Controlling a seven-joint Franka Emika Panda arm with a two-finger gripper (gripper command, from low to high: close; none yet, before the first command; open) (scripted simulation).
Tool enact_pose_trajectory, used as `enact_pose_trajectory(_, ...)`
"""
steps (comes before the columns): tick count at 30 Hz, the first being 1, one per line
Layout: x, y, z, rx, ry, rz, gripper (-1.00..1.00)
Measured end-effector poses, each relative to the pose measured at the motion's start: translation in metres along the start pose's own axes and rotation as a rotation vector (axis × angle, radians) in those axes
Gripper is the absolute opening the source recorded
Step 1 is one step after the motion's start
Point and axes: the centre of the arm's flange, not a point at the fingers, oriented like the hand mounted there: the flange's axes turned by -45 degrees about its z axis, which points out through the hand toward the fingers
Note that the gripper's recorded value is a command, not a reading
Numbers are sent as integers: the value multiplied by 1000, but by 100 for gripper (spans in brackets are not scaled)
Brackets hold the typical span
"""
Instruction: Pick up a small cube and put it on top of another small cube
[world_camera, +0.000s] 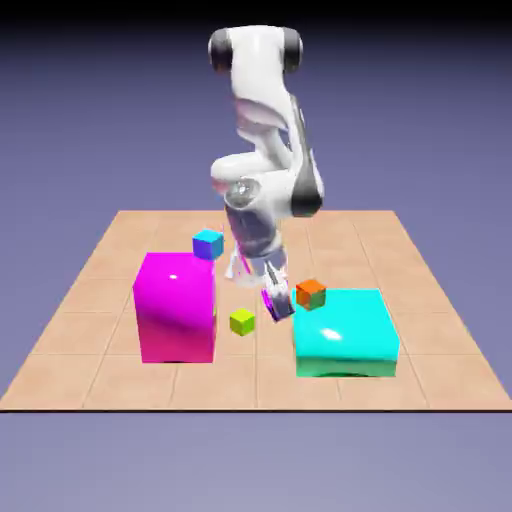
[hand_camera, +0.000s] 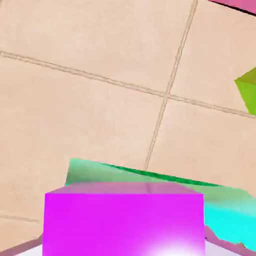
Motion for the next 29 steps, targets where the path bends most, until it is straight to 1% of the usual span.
enact_pose_trajectory(7,-83,27,-23,5,158,-551,-100)
enact_pose_trajectory(15,-149,81,-17,-48,411,-1111,-100)
enact_pose_trajectory(18,-149,87,-3,-31,394,-1110,-100)
enact_pose_trajectory(26,-130,78,57,-32,396,-1111,-100)
enact_pose_trajectory(27,-128,78,63,-32,395,-1110,100)
enact_pose_trajectory(29,-128,78,63,-32,395,-1110,100)
